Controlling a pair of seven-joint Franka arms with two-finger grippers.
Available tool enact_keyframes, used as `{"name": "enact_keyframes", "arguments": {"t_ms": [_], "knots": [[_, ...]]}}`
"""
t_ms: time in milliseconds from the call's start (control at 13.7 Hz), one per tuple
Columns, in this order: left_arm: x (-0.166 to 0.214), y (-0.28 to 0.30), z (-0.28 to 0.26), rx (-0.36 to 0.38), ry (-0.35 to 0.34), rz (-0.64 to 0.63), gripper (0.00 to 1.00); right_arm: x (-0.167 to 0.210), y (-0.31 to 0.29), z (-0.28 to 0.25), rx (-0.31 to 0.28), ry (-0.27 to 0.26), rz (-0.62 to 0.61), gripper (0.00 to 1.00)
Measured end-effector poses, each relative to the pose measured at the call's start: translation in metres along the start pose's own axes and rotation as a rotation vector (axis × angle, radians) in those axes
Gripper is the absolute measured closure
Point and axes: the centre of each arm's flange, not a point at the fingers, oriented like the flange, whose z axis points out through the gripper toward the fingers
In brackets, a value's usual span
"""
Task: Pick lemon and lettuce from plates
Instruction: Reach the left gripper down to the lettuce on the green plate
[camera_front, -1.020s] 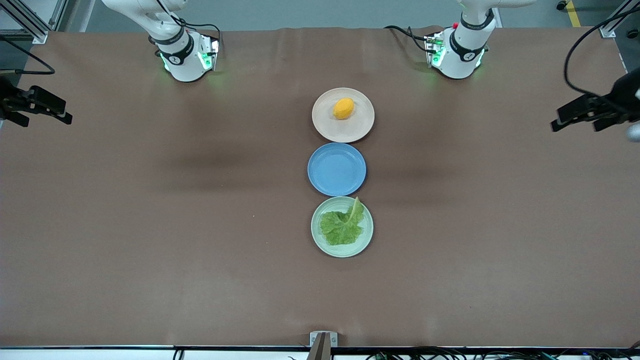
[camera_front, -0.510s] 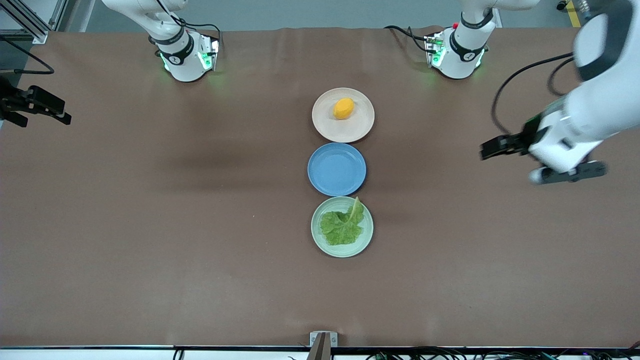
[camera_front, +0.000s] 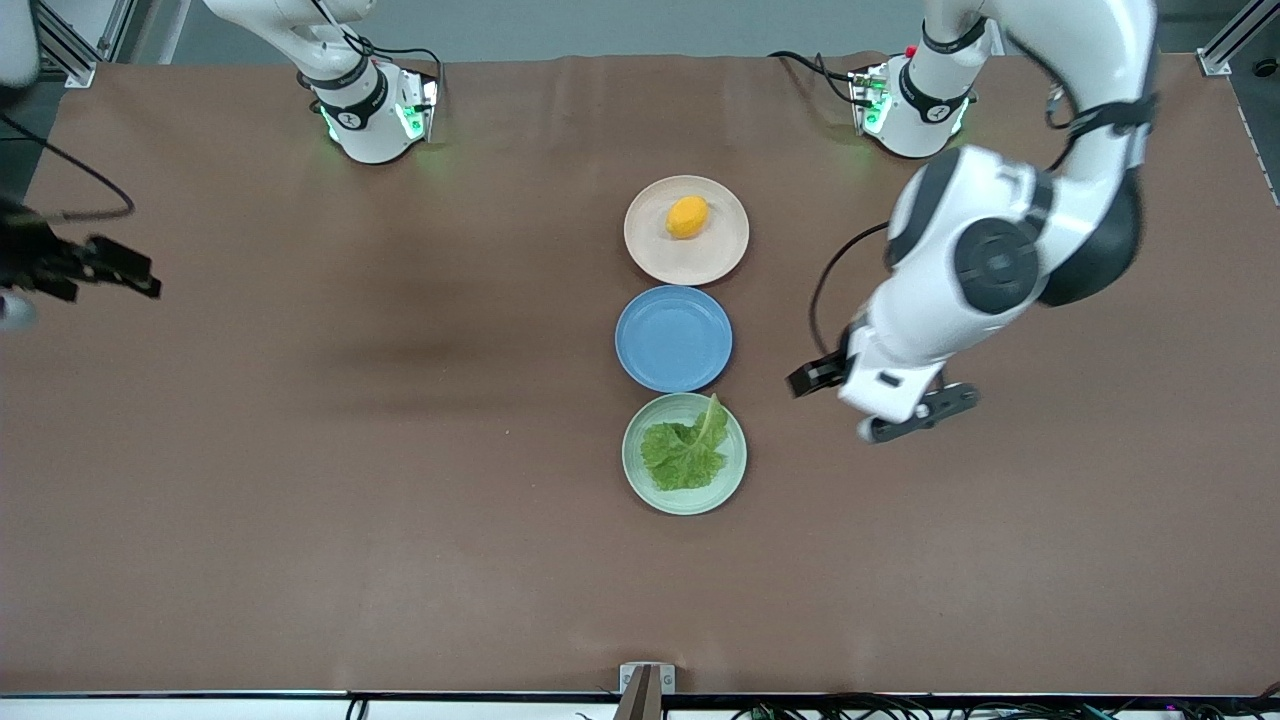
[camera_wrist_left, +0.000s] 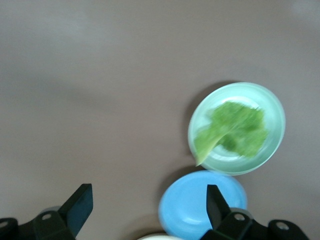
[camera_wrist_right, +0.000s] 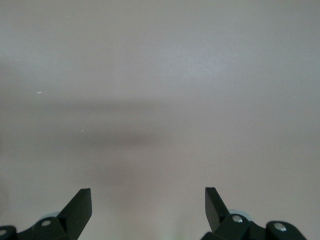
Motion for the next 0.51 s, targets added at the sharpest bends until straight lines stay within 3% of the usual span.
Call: {"name": "enact_keyframes", "arguments": {"t_ms": [219, 510], "knots": [[-0.004, 0.042, 0.038, -0.138, 0.032, -0.194, 0.0, 0.021, -0.021, 0.027, -0.008, -0.036, 0.01, 0.0], [-0.016, 0.087, 0.099, -0.31, 0.079, -0.555, 0.0, 0.024, -0.057, 0.013, -0.014, -0.011, 0.066, 0.0]]}}
